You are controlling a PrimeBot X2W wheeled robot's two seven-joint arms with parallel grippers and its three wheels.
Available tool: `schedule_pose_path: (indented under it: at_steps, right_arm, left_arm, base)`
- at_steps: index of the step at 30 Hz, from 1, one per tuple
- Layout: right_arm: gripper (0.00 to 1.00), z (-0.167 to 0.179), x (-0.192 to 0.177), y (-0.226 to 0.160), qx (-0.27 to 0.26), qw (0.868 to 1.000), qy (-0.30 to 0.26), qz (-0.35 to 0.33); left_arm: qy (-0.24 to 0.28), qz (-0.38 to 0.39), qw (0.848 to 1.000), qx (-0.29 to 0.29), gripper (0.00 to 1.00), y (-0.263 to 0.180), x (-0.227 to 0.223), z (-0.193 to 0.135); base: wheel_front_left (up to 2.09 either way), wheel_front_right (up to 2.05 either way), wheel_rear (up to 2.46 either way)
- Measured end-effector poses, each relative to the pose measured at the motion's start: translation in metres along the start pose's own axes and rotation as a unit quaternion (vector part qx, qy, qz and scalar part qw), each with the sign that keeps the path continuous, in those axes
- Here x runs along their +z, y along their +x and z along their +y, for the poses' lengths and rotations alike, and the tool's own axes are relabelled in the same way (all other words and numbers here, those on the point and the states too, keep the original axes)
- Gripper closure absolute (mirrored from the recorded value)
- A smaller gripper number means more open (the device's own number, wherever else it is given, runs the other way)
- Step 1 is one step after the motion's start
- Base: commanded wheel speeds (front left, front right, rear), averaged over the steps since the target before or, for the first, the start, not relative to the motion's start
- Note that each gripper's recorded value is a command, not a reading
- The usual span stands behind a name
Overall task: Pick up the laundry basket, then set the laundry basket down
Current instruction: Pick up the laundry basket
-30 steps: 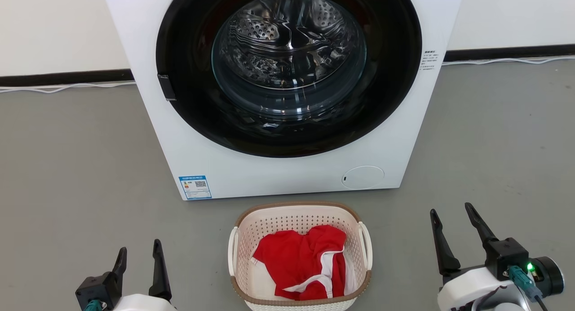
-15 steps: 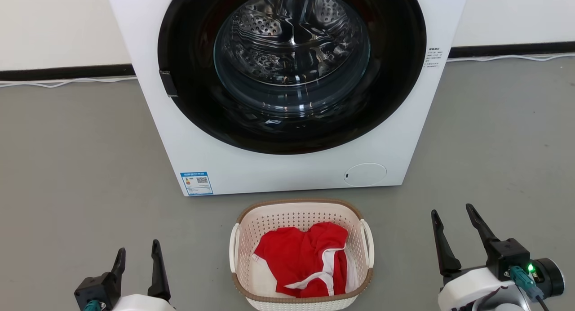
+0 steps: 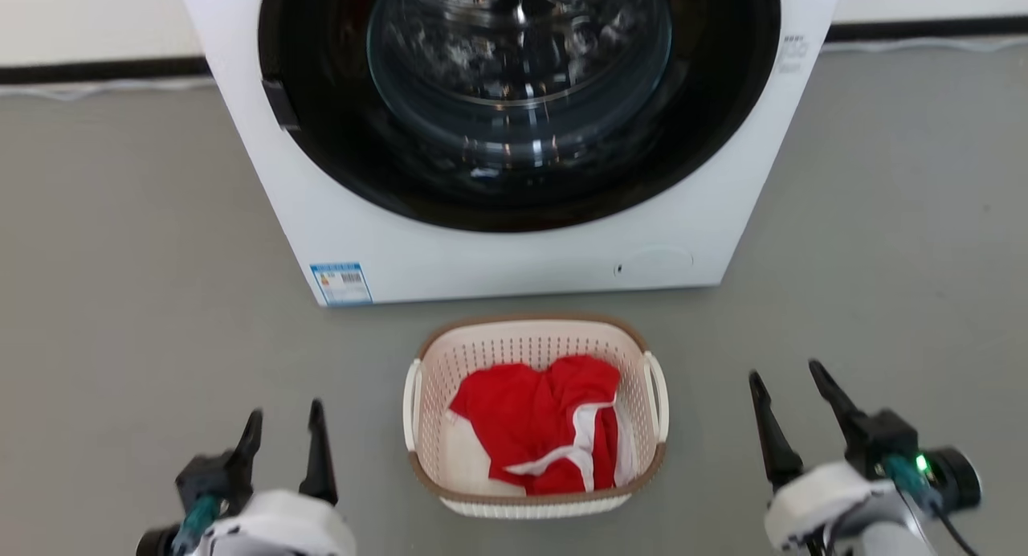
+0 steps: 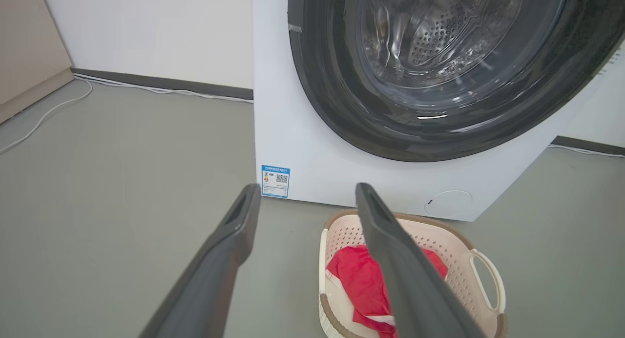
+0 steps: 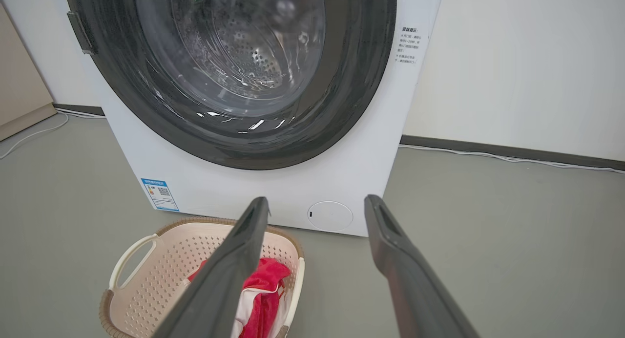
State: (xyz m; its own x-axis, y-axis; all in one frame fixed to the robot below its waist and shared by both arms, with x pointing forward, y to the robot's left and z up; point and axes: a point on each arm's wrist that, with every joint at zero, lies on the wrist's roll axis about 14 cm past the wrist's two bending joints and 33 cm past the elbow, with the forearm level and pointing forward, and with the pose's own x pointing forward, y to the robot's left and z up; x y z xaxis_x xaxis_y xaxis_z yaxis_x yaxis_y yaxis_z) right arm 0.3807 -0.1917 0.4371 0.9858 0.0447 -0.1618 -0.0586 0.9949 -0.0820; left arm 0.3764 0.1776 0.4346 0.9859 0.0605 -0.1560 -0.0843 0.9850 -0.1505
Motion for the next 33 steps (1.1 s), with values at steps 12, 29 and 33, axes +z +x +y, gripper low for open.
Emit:
schedule_pose_path:
  at_steps: [12,29,33]
  right_arm:
    - [0.0,0.012,-0.024,0.076,0.025,0.999,-0.003,0.045]
    - [0.0,0.036,-0.123,0.146,0.061,0.982,-0.003,0.177]
    - [0.0,0.041,-0.142,0.158,0.068,0.978,-0.003,0.196]
  left_arm:
    - [0.021,0.067,0.997,-0.039,0.0,0.07,-0.041,-0.03]
    - [0.061,0.204,0.974,-0.08,0.0,0.141,-0.136,-0.044]
    - [0.064,0.228,0.968,-0.087,0.0,0.152,-0.156,-0.047]
  base:
    - [0.0,0.0,0.0]
    - [0.0,0.0,0.0]
    - [0.0,0.0,0.0]
